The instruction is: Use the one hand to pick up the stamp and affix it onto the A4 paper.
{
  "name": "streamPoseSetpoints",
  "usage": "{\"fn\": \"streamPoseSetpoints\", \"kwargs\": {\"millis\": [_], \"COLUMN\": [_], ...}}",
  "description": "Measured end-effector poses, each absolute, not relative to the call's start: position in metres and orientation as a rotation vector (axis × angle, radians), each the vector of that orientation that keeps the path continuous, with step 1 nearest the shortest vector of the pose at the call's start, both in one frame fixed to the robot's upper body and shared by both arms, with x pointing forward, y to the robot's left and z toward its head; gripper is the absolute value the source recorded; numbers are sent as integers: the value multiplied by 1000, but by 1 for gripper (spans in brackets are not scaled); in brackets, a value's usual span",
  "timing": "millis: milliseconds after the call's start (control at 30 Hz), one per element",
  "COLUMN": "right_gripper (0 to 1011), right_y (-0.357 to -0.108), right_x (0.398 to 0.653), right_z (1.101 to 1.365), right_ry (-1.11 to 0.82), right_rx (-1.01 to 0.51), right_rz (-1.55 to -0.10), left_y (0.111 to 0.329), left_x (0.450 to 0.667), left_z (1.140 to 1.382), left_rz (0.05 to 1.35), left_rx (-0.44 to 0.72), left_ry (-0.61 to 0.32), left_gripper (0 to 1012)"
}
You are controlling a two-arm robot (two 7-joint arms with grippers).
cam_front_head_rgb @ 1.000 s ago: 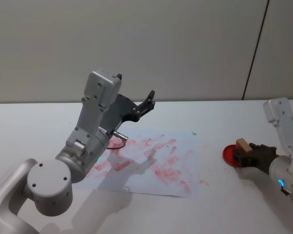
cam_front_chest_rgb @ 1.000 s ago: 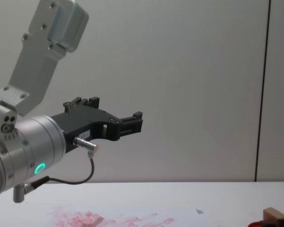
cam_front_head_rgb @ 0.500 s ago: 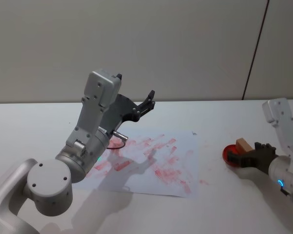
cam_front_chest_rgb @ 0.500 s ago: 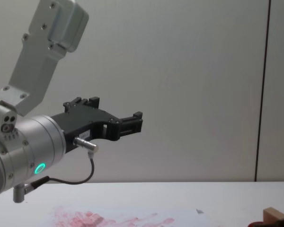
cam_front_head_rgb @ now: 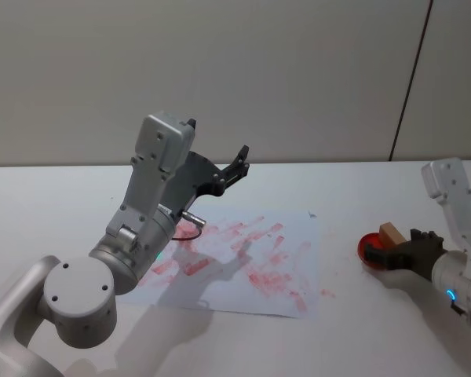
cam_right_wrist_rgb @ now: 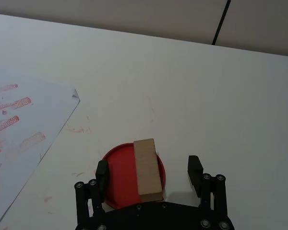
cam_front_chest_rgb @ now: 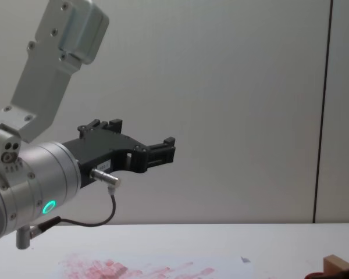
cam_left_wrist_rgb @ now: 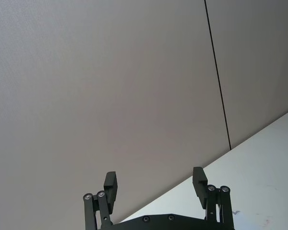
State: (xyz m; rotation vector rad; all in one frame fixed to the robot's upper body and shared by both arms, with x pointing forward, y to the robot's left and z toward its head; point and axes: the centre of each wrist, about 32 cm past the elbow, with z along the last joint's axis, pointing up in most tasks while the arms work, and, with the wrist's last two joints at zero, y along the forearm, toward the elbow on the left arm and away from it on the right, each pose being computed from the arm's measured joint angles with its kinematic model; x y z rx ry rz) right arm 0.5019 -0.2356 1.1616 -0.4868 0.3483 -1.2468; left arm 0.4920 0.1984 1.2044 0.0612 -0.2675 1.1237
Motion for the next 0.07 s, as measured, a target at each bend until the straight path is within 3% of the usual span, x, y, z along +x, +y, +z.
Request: {"fn": "streamPoseSetpoints", "kwargs": {"millis": [67], "right_gripper": [1003], "right_y": [-236], "right_x": [502], "right_z": [1162], "right_ry": [348], "right_rx": [-487], "right_rz": [-1247], "left_y": [198], "left_x": [492], "left_z": [1204], "left_rz": [1124], "left_rx": [61], "left_ry": [-268], "left_gripper": [1001]}}
